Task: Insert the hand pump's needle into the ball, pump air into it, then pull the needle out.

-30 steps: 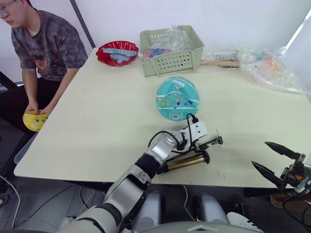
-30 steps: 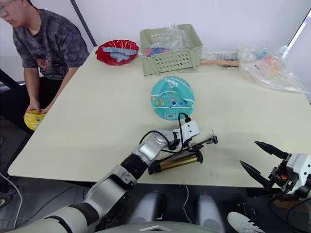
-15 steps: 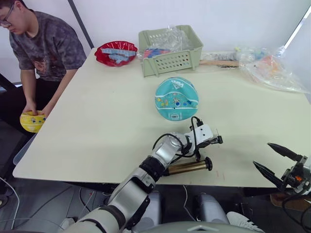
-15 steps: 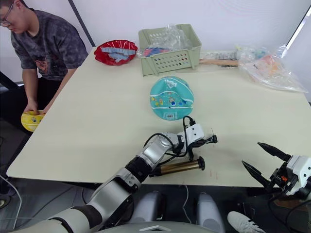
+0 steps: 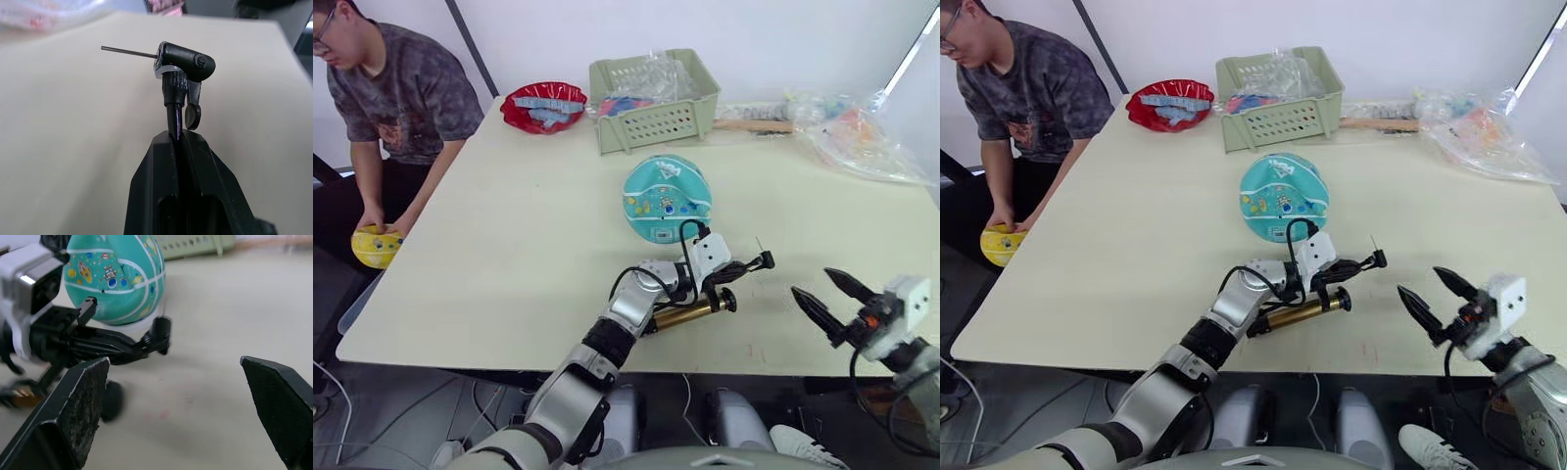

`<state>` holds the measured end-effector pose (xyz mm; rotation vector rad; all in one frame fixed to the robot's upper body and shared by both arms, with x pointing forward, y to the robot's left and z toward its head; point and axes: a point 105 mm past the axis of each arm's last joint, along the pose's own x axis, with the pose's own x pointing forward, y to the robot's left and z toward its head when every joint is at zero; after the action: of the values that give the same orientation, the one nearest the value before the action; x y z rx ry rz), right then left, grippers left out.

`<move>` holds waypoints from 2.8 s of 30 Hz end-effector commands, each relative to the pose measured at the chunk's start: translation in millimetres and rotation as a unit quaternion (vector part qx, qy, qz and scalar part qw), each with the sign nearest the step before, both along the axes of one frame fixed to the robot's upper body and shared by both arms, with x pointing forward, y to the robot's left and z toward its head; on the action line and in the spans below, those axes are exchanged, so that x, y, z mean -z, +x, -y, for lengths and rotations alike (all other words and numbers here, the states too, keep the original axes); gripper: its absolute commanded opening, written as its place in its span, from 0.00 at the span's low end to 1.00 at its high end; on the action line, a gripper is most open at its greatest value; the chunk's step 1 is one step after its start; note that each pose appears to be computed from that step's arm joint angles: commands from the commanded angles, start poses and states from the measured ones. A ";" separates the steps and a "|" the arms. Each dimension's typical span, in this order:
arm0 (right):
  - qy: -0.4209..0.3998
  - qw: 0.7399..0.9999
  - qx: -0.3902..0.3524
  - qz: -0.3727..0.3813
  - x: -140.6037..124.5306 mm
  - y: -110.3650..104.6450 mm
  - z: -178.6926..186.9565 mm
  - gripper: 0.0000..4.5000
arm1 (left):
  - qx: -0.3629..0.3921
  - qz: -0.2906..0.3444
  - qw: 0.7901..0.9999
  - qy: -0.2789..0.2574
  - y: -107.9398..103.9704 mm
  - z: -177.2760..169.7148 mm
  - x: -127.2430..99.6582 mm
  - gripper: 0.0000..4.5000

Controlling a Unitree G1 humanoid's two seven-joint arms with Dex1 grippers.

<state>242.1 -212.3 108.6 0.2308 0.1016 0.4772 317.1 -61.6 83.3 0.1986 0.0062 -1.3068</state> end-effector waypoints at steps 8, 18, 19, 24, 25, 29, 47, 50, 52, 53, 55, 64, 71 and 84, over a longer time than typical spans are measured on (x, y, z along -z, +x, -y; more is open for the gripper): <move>0.150 0.988 -0.004 -0.032 -18.3 7.6 -34.0 1.00 | 0.016 0.022 0.999 -0.043 -4.7 9.2 -23.4 0.01; 0.165 0.985 -0.018 -0.047 -20.5 13.9 -41.1 1.00 | 0.035 0.015 0.999 -0.034 -6.7 9.2 -19.8 0.01; 0.163 0.985 -0.018 -0.045 -21.3 15.6 -40.0 1.00 | 0.035 0.016 0.999 -0.034 -7.0 9.2 -19.6 0.01; 0.154 0.987 -0.013 -0.038 -21.7 19.6 -36.0 1.00 | 0.045 0.027 0.998 -0.022 -10.2 9.2 -15.0 0.01; 0.154 0.987 -0.013 -0.038 -21.6 19.8 -35.6 1.00 | 0.044 0.025 0.998 -0.023 -10.0 9.0 -14.9 0.01; 0.154 0.987 -0.012 -0.041 -20.3 19.8 -33.6 1.00 | 0.039 0.026 0.999 -0.024 -8.3 7.6 -15.1 0.01; 0.146 0.989 -0.002 -0.037 -13.7 20.5 -30.2 0.08 | 0.052 0.014 0.998 -0.016 -14.4 5.5 -6.9 0.00; 0.142 0.989 -0.004 -0.038 -13.2 19.8 -30.6 0.08 | 0.052 0.013 0.998 -0.016 -14.6 4.7 -6.3 0.00; 0.140 0.989 -0.003 -0.038 -12.5 19.0 -29.4 0.08 | 0.052 0.012 0.998 -0.015 -14.8 3.7 -5.3 0.00; 0.139 0.990 -0.003 -0.039 -12.1 18.8 -28.8 0.08 | 0.053 0.012 0.998 -0.015 -14.9 3.3 -4.8 0.00; 0.136 0.990 0.001 -0.039 -10.9 19.3 -27.0 0.08 | 0.051 0.010 0.999 -0.013 -14.7 1.9 -3.6 0.00; 0.132 0.991 -0.005 -0.029 -15.9 21.7 -29.0 0.08 | 0.042 0.021 0.999 -0.022 -10.1 -6.3 -11.2 0.47; 0.113 0.993 -0.016 -0.014 -24.8 21.7 -29.8 0.08 | 0.059 0.044 0.997 -0.029 -13.2 -23.9 -23.0 0.99; 0.000 0.990 -0.121 0.069 -43.7 9.5 -48.5 0.08 | -0.111 0.140 0.977 -0.119 15.8 -135.1 -131.9 0.99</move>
<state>254.6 -169.0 135.8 0.2381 0.0676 0.6908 330.8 66.4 193.5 0.1796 -0.2967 -1.0846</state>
